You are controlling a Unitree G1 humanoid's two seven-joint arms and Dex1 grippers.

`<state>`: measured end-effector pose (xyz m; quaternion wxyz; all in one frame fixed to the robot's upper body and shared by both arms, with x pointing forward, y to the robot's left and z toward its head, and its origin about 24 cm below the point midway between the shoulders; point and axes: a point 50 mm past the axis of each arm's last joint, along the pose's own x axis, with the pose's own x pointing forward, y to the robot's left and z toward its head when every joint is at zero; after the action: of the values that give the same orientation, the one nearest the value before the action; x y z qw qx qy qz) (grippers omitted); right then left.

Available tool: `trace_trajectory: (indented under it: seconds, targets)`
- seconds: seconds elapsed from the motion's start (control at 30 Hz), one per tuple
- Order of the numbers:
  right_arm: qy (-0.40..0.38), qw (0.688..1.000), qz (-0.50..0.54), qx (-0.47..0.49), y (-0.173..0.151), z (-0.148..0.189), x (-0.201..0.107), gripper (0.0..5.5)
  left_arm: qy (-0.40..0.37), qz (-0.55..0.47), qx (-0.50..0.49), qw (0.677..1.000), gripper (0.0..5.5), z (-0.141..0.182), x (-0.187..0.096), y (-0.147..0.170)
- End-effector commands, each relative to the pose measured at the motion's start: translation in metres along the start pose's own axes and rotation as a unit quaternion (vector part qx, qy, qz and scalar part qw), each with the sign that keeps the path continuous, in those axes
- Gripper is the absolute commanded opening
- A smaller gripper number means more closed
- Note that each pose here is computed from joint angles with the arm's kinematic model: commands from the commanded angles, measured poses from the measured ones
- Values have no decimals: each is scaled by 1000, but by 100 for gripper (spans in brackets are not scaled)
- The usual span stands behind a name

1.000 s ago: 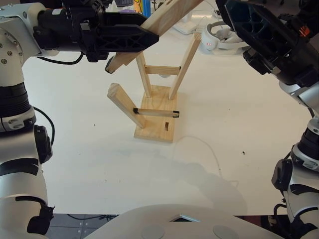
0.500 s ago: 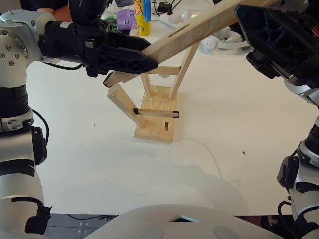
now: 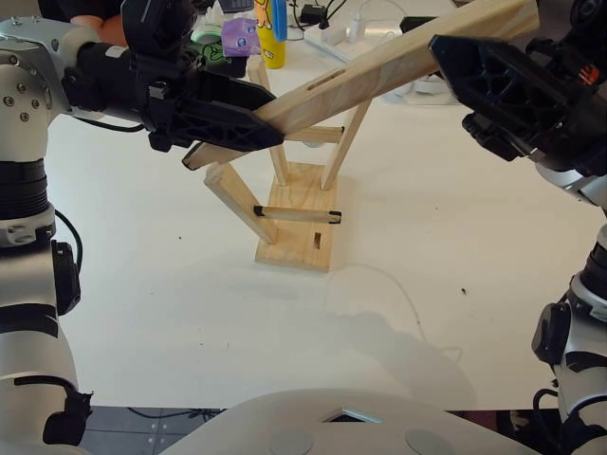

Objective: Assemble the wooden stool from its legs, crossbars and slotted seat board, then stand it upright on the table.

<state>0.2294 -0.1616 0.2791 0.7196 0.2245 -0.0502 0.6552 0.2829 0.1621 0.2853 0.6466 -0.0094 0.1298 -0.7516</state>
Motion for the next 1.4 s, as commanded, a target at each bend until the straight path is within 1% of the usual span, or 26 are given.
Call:
trace_trajectory:
  seconds: [0.03,0.17,0.23,0.43,0.6,0.73,0.77,0.8,0.87,1.0,1.07,1.23,1.3,1.33,1.4]
  targets:
    - [15,1000,16,-5,8,-7,7,300,8,18,16,1000,206,8,-3,-1]
    - [13,1000,16,-7,9,-4,7,238,10,16,15,1000,206,6,-3,-2]
    - [13,1000,16,-8,10,0,7,217,14,19,14,1000,206,5,-4,-1]
    - [20,1000,13,-6,3,6,6,213,17,30,17,999,206,2,-5,1]
    - [25,1000,15,-2,-5,10,12,213,15,39,36,998,206,2,-3,1]
    - [24,1000,17,-4,-6,7,21,212,1,52,55,997,206,7,-2,3]
    - [24,1000,17,-5,-5,4,22,212,0,56,56,997,243,8,-2,4]
    - [23,1000,17,-6,-3,0,23,212,-5,58,55,997,249,8,-3,4]
    - [21,1000,11,-7,2,-8,21,211,-9,56,52,997,283,9,-3,3]
    - [17,1000,-10,-11,8,-16,9,208,-31,57,50,997,343,14,-7,-2]
    - [17,999,-30,-16,6,-15,1,208,-52,63,53,995,361,22,-13,-8]
    - [21,996,-83,-27,-7,-8,-24,207,-123,128,87,980,361,42,-40,-25]
    - [15,993,-109,-33,-19,3,-35,207,-158,169,97,968,361,44,-53,-28]
    - [12,992,-118,-36,-23,9,-40,207,-170,187,98,963,361,44,-58,-29]
    - [6,988,-145,-49,-28,21,-54,207,-152,257,104,949,361,29,-71,-27]
